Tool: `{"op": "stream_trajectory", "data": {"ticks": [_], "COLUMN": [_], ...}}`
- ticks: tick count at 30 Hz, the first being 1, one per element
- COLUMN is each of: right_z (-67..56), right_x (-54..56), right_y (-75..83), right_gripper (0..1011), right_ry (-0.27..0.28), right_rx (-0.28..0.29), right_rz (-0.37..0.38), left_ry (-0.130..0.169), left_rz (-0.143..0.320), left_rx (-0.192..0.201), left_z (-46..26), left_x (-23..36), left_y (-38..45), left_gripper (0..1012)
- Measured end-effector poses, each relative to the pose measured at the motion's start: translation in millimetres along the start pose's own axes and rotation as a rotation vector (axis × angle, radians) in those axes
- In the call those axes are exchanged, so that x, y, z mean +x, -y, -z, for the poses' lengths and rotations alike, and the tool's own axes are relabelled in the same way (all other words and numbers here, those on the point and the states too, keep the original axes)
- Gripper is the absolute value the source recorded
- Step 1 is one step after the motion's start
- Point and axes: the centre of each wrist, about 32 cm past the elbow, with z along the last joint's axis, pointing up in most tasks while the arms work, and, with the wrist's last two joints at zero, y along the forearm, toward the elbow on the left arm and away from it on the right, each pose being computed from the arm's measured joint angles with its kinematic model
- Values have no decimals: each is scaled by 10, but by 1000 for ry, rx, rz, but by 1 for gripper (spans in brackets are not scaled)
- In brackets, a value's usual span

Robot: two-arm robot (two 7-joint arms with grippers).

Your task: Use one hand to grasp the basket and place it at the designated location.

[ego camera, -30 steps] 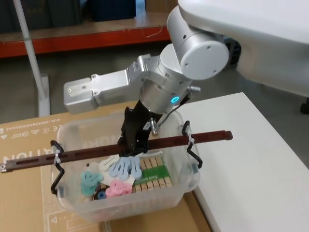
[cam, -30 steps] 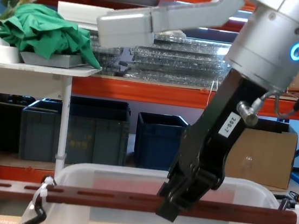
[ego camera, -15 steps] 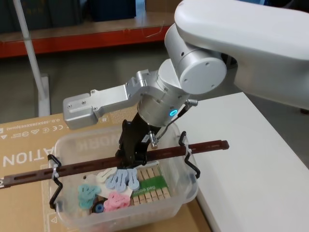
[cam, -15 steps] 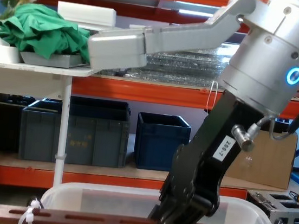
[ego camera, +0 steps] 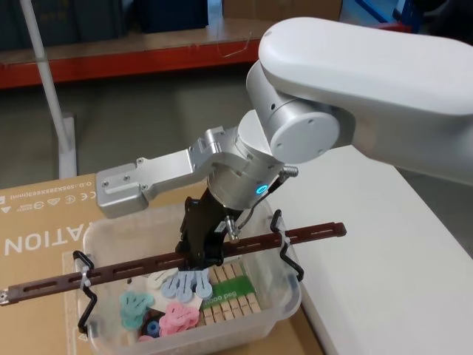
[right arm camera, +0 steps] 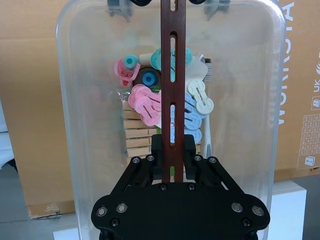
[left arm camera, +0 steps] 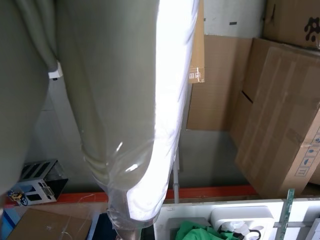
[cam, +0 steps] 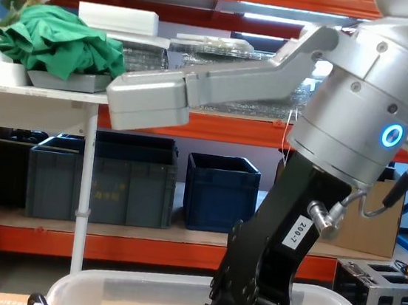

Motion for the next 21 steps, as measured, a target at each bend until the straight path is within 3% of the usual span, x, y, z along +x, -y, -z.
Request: {"op": "stream_trajectory", "data": {"ticks": [21], "right_z": [-54], "right_x": [-30], "right_y": [-218], "right_gripper": [238], "right_ry": [-4], "right_rx": [-23], "right_rz": [-32], "left_ry": [0], "left_rz": [0], "left_rx": [0], "left_z": [0], "left_x": [0], "left_y": [0], "left_gripper": [0]}}
